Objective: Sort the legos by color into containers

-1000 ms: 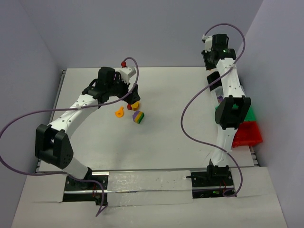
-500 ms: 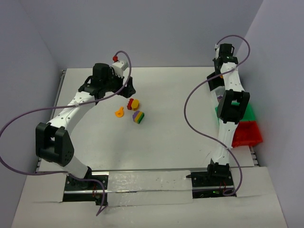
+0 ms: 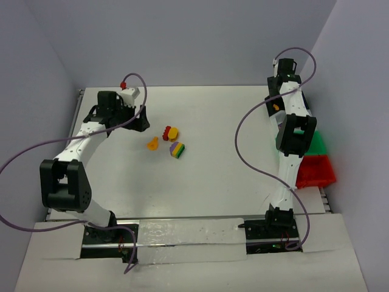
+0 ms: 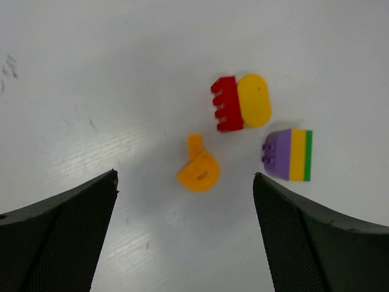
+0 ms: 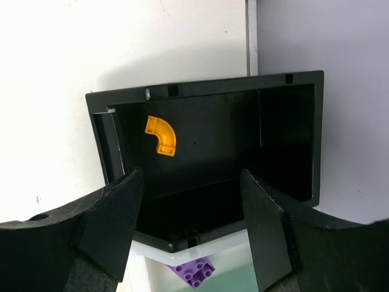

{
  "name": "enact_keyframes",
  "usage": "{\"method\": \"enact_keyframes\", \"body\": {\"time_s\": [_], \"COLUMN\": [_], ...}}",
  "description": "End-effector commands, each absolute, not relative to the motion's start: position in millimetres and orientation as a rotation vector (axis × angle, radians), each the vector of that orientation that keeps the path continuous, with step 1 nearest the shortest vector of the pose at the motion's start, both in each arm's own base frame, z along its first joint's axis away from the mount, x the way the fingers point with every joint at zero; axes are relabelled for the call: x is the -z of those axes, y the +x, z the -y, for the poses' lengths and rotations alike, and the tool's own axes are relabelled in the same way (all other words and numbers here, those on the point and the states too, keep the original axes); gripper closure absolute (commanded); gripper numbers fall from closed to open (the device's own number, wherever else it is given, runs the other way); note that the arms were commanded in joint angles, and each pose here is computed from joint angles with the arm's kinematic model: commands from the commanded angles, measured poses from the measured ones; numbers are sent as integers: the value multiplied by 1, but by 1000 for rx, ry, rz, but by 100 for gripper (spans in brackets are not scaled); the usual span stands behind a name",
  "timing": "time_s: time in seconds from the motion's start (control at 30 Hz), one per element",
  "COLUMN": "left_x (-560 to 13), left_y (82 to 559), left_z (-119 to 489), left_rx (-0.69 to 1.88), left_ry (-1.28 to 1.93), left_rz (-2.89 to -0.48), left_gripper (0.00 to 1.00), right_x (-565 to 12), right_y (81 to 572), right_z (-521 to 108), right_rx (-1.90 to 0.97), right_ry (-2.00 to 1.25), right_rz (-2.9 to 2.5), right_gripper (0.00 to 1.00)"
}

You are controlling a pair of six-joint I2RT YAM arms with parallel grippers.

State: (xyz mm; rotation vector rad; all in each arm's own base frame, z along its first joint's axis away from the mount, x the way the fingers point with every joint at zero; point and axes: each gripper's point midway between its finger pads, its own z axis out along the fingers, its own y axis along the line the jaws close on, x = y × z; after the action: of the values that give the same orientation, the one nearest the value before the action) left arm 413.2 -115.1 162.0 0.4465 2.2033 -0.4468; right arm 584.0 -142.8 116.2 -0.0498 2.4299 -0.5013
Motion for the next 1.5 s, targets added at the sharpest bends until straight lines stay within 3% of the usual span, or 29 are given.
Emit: {"method": "enact_keyframes", "body": {"time_s": [0.0, 0.23, 0.47, 0.8, 1.13, 1.47], "left_x": [-159, -113, -78, -56, -27, -20], "left_y": [397, 370, 389, 401, 413, 396], "left_z": [100, 105, 114, 151, 154, 136], "left_rx": [404, 468, 508, 555, 449, 364], "left_ry": [572, 865, 903, 1035, 999, 996], "left_rz": [-2163, -2131, -2109, -2053, -2198, -2259], "left_gripper": [9, 8, 6, 5, 24, 33], "right_x": [-158, -210, -231, -234, -248, -253], "right_y": [591, 565, 528, 509, 502, 501], "right_z": [135, 68, -7, -30, -30, -35], "right_rx": [468, 224, -71, -196, -197, -224], "right_ry": [-27, -140, -226, -242, -251, -259], "right_rz": [-2334, -2302, -2322, -2356, -2345, -2337], "right_gripper": [26, 0, 0, 0, 0, 0]}}
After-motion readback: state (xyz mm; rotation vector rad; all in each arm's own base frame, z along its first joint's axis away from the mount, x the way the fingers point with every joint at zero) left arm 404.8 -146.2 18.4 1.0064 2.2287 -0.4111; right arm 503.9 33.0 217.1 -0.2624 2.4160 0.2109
